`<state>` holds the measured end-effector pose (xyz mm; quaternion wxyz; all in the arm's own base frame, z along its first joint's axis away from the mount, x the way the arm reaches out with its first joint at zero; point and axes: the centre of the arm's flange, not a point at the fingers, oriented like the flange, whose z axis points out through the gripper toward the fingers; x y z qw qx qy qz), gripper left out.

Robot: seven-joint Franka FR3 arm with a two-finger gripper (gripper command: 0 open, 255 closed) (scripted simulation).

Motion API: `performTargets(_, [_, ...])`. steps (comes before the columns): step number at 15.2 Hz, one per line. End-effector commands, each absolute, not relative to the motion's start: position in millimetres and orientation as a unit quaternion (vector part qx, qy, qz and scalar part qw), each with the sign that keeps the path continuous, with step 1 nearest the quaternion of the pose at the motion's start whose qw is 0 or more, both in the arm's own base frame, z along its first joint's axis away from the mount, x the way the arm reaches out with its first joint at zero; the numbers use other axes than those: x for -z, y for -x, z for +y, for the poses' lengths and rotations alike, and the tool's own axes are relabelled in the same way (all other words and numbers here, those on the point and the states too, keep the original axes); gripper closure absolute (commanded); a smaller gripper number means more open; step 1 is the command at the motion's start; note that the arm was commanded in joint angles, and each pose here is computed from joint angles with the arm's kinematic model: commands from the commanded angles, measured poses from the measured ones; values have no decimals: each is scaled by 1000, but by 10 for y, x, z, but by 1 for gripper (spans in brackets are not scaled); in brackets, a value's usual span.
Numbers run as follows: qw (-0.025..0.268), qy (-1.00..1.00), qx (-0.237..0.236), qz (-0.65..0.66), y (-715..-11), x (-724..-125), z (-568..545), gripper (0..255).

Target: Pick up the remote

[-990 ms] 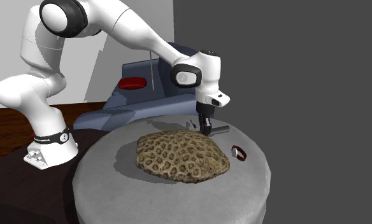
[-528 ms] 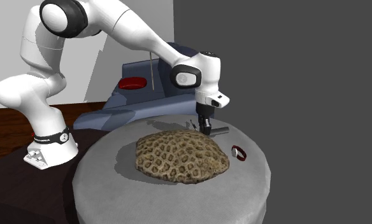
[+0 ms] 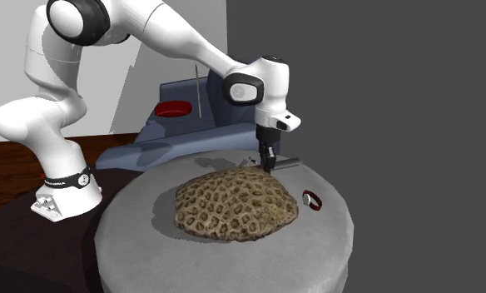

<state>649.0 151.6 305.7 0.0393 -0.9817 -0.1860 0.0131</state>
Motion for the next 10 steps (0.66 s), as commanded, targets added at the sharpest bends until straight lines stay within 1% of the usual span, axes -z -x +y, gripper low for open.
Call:
performTargets(1, [39, 982, -13, -186, -6499, -3181, 1524, 255])
performTargets(8, [39, 982, -13, -186, -6499, -3551, 1524, 255])
performTargets(10, [39, 982, -13, -186, -6499, -3559, 1524, 255])
